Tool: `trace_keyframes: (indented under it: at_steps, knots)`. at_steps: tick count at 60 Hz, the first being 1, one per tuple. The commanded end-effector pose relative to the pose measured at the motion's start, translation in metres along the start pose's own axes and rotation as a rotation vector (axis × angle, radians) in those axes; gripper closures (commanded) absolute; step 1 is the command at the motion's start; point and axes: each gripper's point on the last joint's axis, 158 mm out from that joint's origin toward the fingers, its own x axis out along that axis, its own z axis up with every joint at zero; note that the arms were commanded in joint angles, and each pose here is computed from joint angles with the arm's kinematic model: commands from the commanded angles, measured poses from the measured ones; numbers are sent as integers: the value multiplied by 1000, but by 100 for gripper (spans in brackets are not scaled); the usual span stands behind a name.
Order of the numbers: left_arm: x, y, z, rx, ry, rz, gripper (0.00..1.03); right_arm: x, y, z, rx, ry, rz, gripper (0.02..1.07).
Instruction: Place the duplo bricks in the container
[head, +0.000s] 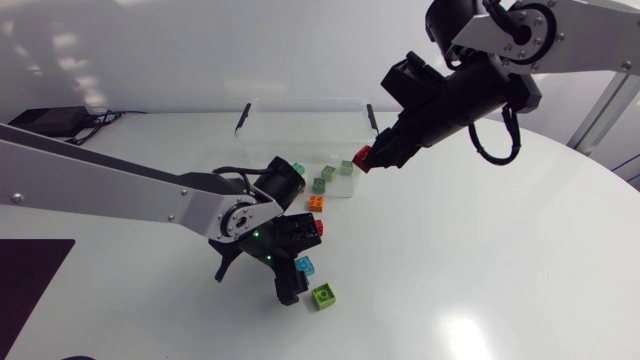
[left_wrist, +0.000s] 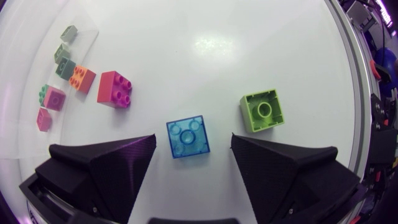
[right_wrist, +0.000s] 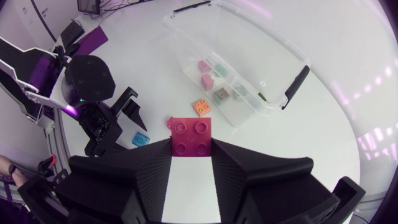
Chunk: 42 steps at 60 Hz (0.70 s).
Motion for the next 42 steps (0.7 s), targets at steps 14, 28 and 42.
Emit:
trace_keyframes:
  at_steps: [14, 28, 42]
  knots:
    - [18, -4, 1, 9, 40, -7, 69, 16, -36, 31, 110, -52, -23, 91]
    - [-7, -2, 7, 0, 2, 24, 78, 45, -74, 72, 184, -110, -70, 90]
    - [-96, 20, 33, -20, -140, 144, 78, 81, -109, 100, 230, -114, -165, 44]
